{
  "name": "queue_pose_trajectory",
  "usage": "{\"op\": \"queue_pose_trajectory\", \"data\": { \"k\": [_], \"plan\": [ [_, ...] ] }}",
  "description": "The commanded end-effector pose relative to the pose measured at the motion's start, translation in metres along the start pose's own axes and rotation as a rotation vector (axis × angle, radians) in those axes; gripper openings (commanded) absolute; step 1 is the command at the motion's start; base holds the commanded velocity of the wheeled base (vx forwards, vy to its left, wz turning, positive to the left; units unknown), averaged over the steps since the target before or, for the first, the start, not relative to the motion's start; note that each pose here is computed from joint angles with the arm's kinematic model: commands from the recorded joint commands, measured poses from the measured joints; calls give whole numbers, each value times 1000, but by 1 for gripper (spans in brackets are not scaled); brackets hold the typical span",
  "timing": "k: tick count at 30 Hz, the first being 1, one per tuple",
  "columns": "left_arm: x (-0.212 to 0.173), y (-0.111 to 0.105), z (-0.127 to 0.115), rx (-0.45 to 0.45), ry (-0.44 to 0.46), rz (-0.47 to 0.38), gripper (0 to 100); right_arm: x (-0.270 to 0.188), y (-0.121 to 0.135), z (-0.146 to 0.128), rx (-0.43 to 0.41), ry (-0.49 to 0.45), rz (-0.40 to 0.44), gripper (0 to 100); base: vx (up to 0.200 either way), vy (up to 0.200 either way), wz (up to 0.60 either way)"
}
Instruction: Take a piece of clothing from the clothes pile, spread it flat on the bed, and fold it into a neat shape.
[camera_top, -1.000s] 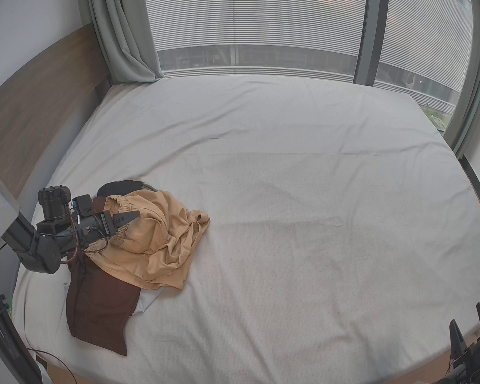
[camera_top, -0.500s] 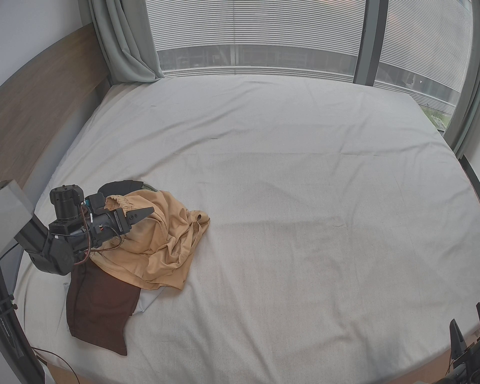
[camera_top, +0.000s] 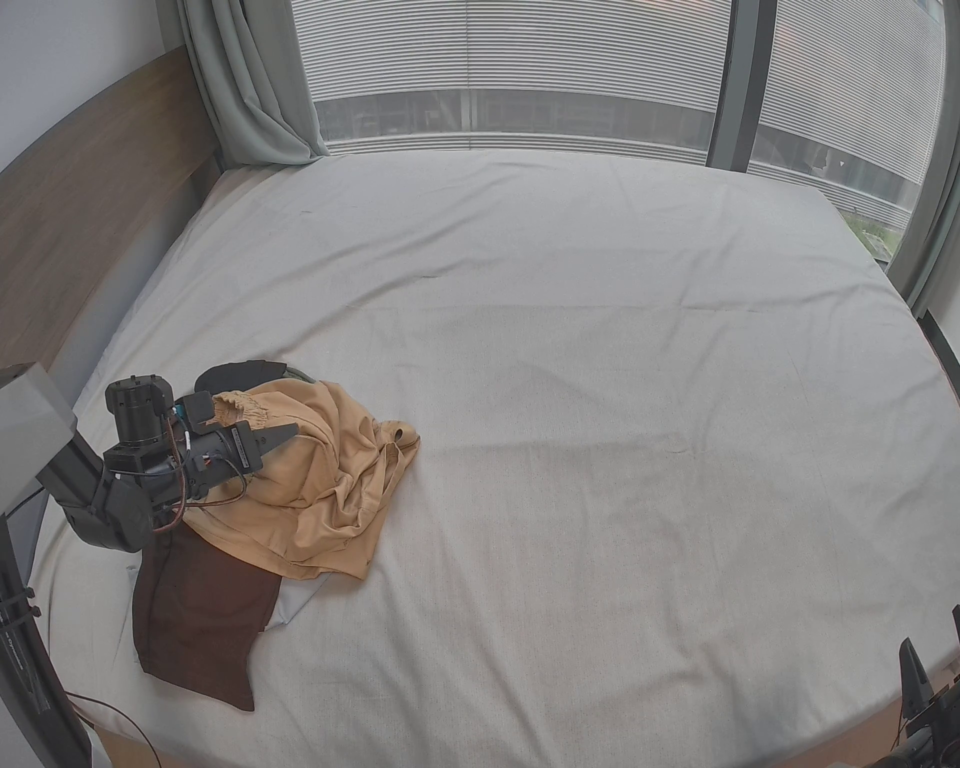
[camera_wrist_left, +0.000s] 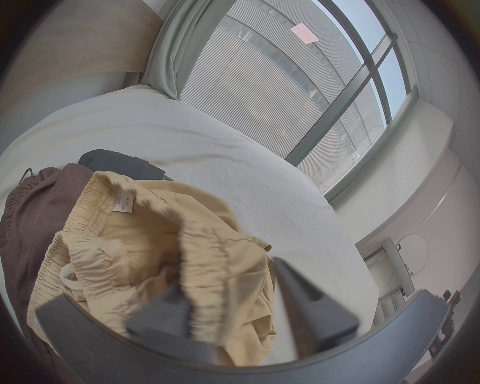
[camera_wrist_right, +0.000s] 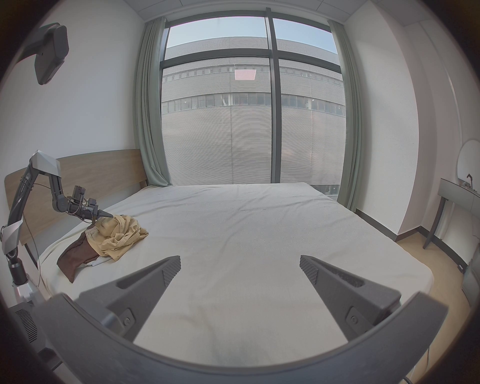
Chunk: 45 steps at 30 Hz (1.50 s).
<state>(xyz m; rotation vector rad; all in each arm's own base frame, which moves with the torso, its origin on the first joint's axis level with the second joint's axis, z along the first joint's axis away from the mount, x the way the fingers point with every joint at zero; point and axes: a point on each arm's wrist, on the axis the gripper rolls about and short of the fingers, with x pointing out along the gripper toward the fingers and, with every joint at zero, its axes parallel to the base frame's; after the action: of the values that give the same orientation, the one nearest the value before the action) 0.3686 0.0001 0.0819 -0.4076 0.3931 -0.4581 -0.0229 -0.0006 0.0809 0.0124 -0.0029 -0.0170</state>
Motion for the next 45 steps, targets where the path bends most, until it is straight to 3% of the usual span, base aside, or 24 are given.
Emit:
{"op": "queue_pose_trajectory", "data": {
  "k": [1,8,13,21,34,45],
  "plan": [
    [-1,0,1,0,-5,1,0,0,0,-5,0,1,0,100,0,0,0],
    [-6,-3,0,-30,-7,-1,0,0,0,-5,0,1,0,100,0,0,0],
    [-19,-16,5,-77,-58,-29,0,0,0,-5,0,1,0,100,0,0,0],
    [-35,-34,0,-71,-78,-65,0,0,0,-5,0,1,0,100,0,0,0],
    [-69,-97,27,-22,-172,-203,0,0,0,-5,0,1,0,100,0,0,0],
    [-80,-103,24,-17,-171,-213,0,0,0,-5,0,1,0,100,0,0,0]
  ]
}}
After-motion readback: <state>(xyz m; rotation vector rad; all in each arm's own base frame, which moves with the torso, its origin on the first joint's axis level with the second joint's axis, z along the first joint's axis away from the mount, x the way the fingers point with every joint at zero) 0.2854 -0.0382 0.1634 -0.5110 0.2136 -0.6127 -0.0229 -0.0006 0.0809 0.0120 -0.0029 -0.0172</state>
